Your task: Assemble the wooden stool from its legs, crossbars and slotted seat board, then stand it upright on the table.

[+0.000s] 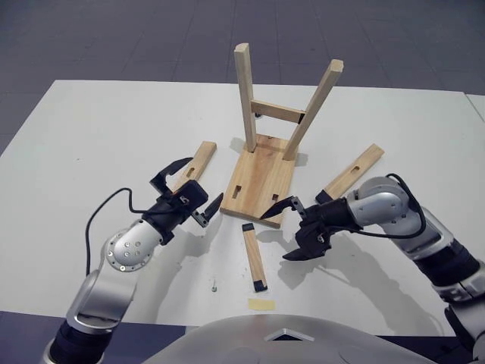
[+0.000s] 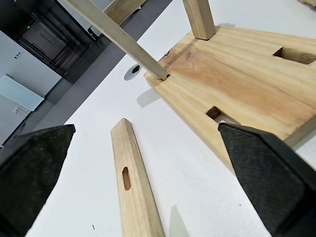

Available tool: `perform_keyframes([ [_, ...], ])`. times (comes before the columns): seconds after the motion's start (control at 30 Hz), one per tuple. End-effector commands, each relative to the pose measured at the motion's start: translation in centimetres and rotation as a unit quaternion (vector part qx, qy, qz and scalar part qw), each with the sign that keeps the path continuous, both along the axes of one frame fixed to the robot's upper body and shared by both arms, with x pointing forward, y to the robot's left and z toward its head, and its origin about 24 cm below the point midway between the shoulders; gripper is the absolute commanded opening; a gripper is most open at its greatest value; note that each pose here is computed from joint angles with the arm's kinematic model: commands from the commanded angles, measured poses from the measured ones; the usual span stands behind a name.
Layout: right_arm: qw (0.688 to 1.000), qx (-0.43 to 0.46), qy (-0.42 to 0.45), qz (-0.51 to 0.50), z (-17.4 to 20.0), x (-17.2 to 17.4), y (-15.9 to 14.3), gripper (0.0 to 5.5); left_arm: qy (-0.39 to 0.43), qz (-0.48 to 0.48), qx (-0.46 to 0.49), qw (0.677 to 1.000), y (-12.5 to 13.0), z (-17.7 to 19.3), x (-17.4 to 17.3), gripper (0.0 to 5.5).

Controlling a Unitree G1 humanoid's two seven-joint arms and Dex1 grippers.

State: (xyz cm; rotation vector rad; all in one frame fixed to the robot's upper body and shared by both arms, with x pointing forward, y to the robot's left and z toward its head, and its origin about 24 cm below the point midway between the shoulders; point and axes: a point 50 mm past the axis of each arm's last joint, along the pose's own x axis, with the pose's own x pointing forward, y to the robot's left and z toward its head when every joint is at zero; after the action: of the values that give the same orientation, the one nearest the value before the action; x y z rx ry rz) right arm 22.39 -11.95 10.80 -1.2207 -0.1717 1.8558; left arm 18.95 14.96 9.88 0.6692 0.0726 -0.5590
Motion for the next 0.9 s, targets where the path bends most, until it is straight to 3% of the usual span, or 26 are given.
perform_keyframes([
  [0.03,0.995,-0.012,-0.053,0.082,0.8,0.6,1.8,5.38,0.006,0.022,-0.008,1.000,-0.8,-0.5,-0.7,5.40],
  [0.3,0.966,-0.105,-0.104,0.210,-0.5,1.0,4.0,5.38,0.003,0.074,-0.013,0.997,-0.2,-0.7,-0.8,5.40],
  [0.43,0.957,-0.116,-0.119,0.238,-1.4,0.8,5.3,5.38,0.002,0.105,-0.001,0.994,1.0,-0.7,-0.3,5.40],
  [0.57,0.950,-0.121,-0.122,0.261,-1.8,0.2,6.9,5.38,0.006,0.107,-0.009,0.994,0.4,-1.0,-0.2,5.40],
  [0.9,0.934,-0.190,-0.117,0.280,-3.2,-0.3,7.3,3.86,0.009,0.117,-0.024,0.993,-0.6,-1.5,-0.1,5.40],
])
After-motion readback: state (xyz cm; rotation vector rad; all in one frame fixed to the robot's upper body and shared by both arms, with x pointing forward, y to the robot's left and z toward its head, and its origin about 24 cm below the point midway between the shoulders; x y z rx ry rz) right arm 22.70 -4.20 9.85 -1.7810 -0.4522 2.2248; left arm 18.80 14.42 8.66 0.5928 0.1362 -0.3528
